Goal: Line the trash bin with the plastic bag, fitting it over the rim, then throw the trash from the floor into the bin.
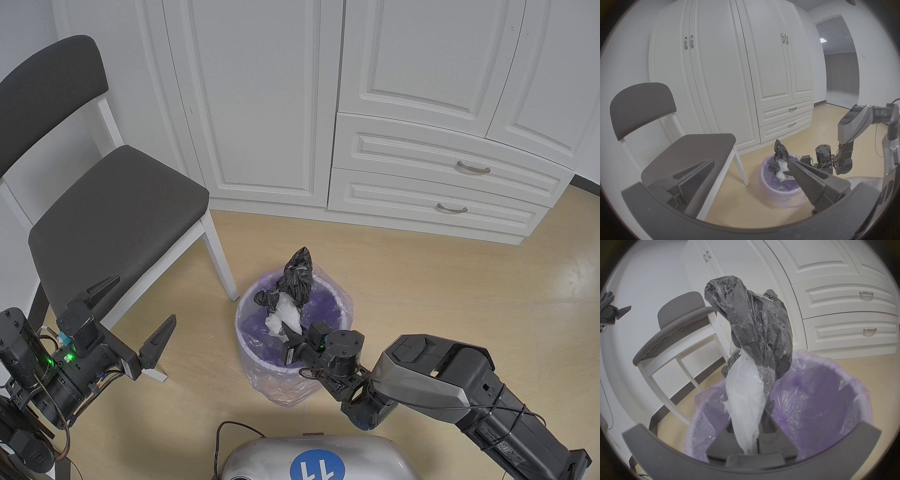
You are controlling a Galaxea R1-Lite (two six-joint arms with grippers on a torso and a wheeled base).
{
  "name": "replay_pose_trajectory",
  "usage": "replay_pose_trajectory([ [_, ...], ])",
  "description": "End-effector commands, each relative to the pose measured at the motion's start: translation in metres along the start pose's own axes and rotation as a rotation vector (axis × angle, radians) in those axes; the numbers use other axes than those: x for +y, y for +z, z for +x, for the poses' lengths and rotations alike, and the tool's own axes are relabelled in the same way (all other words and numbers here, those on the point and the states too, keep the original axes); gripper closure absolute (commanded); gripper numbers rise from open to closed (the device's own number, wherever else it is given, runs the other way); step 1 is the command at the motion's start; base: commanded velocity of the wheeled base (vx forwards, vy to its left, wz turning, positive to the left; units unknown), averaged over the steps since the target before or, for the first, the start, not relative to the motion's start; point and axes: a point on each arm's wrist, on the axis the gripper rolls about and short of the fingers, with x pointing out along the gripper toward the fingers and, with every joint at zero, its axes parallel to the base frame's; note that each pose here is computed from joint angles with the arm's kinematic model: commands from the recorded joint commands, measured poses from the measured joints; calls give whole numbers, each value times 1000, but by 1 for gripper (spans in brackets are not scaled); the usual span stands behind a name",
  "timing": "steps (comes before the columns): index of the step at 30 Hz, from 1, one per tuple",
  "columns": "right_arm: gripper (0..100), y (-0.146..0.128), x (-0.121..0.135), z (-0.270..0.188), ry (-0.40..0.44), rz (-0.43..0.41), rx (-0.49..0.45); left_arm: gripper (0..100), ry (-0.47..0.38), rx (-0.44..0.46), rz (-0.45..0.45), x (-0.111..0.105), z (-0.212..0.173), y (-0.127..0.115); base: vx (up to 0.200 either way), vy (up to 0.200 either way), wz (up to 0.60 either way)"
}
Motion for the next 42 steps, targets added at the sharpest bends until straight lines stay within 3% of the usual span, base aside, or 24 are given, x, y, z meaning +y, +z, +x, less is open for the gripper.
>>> replay_pose_trajectory([
  [1,100,-5,-1,2,-1,1,-8,0,-6,18,-1,-1,-3,-3,0,0,0],
  [9,100,-4,-1,3,1,2,-16,0,-6,18,-1,-1,-3,-3,0,0,0],
  [10,0,-4,-1,3,1,2,-16,0,-7,20,-1,-1,-3,-4,0,0,0],
  [32,0,14,2,0,-5,-10,-48,0,-6,18,-1,-1,-3,-3,0,0,0],
  [42,0,49,3,-29,-9,-196,-51,0,-5,19,-2,-1,-3,-3,0,0,0],
])
